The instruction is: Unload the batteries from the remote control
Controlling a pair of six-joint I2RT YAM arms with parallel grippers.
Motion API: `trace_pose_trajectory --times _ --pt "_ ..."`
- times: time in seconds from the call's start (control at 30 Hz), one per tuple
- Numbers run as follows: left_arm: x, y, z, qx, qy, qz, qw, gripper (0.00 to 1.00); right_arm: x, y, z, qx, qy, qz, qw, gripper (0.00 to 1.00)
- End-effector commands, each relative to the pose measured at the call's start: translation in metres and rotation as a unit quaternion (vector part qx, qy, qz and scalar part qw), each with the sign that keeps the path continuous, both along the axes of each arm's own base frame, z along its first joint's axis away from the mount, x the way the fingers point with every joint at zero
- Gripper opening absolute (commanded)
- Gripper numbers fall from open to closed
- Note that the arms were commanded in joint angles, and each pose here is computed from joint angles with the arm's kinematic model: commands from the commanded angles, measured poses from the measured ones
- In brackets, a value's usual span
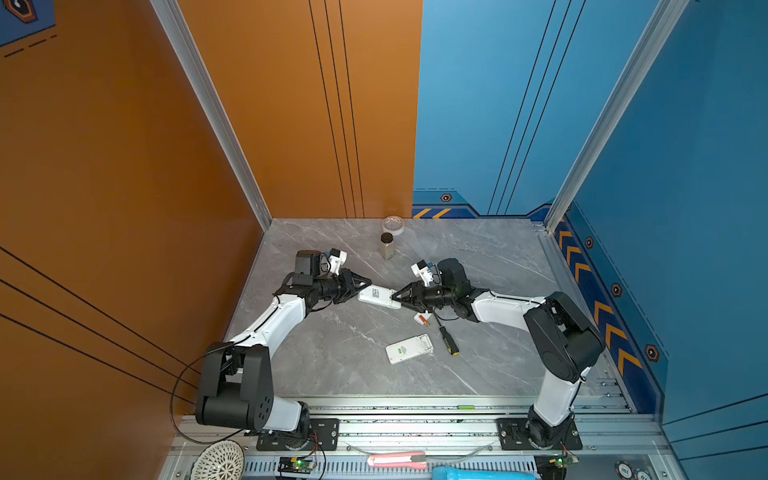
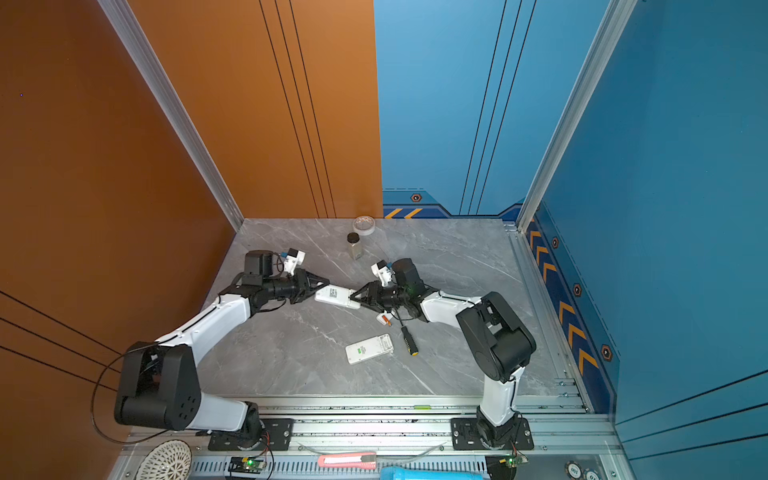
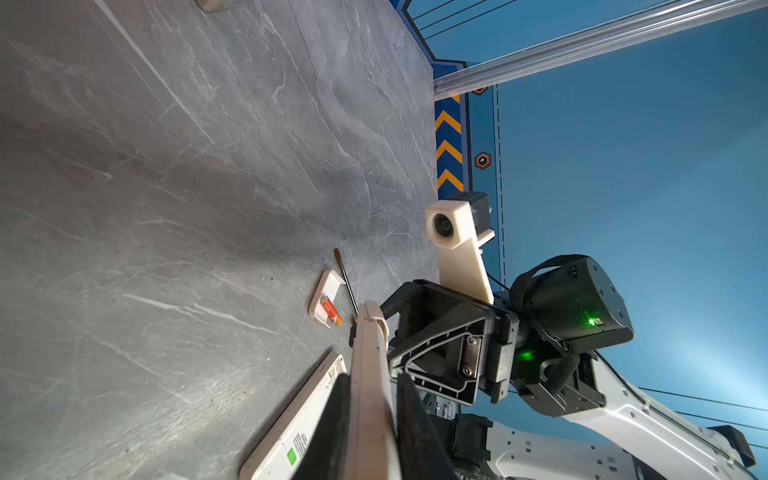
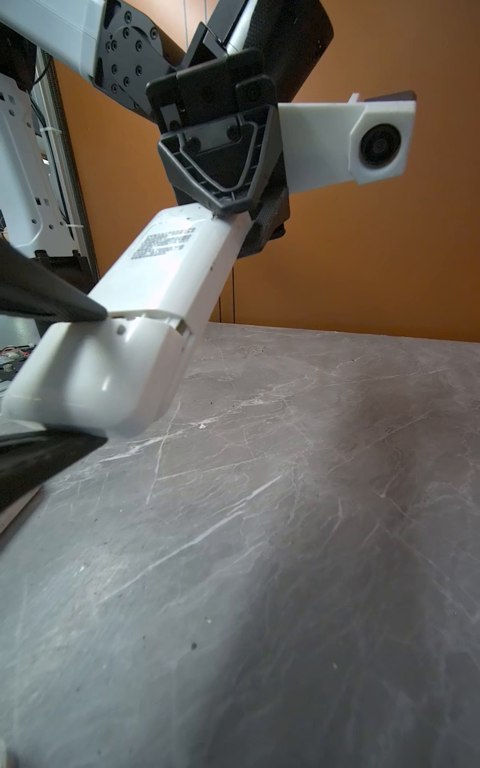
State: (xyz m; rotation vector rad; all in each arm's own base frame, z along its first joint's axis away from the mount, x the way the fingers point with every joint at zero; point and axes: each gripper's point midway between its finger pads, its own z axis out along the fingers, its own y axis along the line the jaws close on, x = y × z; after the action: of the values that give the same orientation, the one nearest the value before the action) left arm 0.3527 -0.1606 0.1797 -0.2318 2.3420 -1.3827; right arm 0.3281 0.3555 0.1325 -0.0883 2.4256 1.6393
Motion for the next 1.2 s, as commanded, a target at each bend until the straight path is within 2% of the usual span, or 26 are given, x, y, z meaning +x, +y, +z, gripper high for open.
trace_pose_trajectory --times 0.0,0.33,0.5,0.7,0.9,1.0,1.17 --pt "0.006 0.007 0.008 0.010 -0.018 0.001 1.000 0.00 0.002 -0.004 -0.010 -0.017 0.009 0.001 1.000 0.41" --pt "0.007 0.017 -0.005 0.034 -0.012 0.014 0.999 0.00 -0.001 -0.002 -0.010 -0.014 0.015 0.006 1.000 0.42" --pt "0.007 0.022 -0.018 0.043 -0.003 0.021 0.999 0.00 0.001 -0.010 -0.037 -0.077 0.045 -0.002 0.996 0.42" --pt "0.001 0.031 -0.032 0.053 0.008 0.024 0.998 0.00 0.014 -0.031 -0.066 -0.153 0.077 -0.059 0.983 0.43" --pt "-0.004 0.031 -0.045 0.053 0.019 0.021 0.998 0.00 0.025 -0.044 -0.071 -0.213 0.072 -0.085 0.971 0.51" --pt "-0.005 0.031 -0.055 0.051 0.027 0.023 0.998 0.00 0.035 -0.050 -0.068 -0.230 0.067 -0.103 0.966 0.60" --pt "-0.007 0.032 -0.067 0.058 0.037 0.028 0.997 0.00 0.042 -0.062 -0.042 -0.228 0.045 -0.121 0.965 0.66"
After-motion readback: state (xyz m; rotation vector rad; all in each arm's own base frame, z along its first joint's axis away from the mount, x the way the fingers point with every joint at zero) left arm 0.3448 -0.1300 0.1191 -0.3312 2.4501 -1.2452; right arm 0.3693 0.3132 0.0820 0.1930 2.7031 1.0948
